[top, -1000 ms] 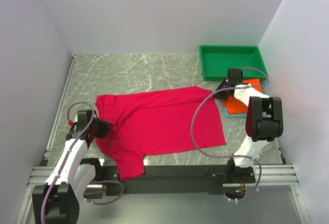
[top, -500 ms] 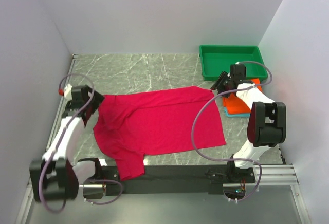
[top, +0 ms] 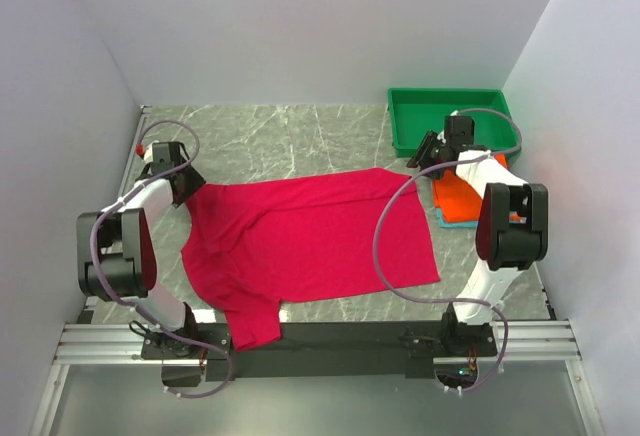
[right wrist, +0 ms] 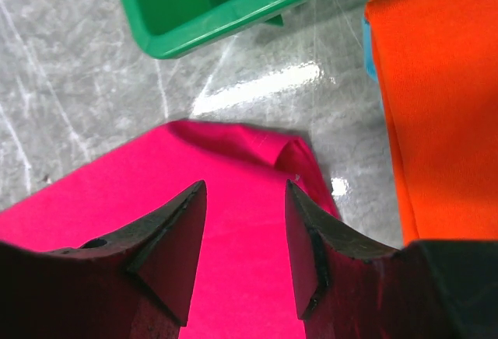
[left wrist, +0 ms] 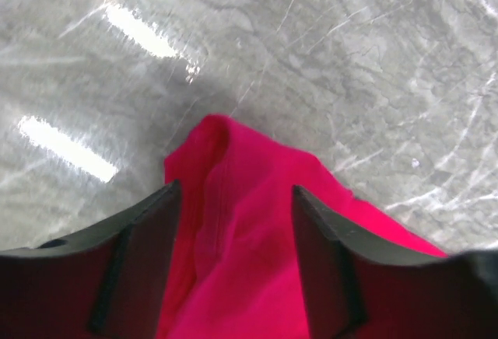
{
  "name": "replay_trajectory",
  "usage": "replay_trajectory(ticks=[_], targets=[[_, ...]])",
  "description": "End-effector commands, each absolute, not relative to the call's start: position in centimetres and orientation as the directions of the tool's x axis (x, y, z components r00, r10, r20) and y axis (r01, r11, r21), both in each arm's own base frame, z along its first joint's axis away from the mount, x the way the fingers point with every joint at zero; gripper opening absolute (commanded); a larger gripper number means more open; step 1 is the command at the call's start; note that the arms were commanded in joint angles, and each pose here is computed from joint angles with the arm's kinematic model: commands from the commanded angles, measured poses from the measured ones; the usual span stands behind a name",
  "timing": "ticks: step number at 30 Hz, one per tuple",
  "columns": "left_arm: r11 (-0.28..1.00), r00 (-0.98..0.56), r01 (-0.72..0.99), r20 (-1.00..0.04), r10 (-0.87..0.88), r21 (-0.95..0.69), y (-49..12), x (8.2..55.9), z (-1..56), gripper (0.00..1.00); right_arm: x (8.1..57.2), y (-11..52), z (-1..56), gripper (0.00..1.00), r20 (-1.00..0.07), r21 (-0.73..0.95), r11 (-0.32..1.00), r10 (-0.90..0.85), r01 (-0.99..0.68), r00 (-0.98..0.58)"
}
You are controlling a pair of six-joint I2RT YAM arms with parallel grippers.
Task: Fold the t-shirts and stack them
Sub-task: Fold the tshirt
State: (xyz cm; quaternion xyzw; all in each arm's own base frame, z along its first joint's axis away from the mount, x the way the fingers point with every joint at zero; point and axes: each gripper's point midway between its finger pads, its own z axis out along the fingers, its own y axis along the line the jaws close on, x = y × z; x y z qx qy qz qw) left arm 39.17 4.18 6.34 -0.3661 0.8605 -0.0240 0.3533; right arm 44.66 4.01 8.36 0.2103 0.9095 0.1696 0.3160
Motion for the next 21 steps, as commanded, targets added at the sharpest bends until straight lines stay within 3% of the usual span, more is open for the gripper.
replay_trajectory(ticks=[1, 4, 5, 8, 21], targets=[[0.757, -0.479, -0.578, -0.624, -0.618, -0.305, 4.4, 40.9, 7.3, 0.58, 45.6, 4.1, 8.5, 0.52, -0.514, 0.428, 0.868, 0.462, 0.250, -0.723], [0.756, -0.490, -0.599, -0.626, -0.607, -0.264, 5.0, 40.3, 6.4, 0.37, 45.7, 4.2, 7.8, 0.52, -0.500, 0.431, 0.866, 0.464, 0.255, -0.731], [0.757, -0.492, -0.606, -0.633, -0.597, -0.244, 5.4, 40.1, 6.3, 0.25, 45.6, 4.4, 7.5, 0.52, -0.491, 0.432, 0.865, 0.464, 0.257, -0.737], [0.743, -0.473, -0.643, -0.666, -0.577, -0.188, 7.0, 39.5, 6.5, 0.08, 45.3, 4.7, 6.6, 0.51, -0.468, 0.430, 0.866, 0.456, 0.255, -0.757], [0.749, -0.497, -0.637, -0.647, -0.578, -0.180, 7.0, 39.2, 5.4, 0.07, 46.0, 6.4, 5.8, 0.54, -0.440, 0.464, 0.866, 0.409, 0.188, -0.799]])
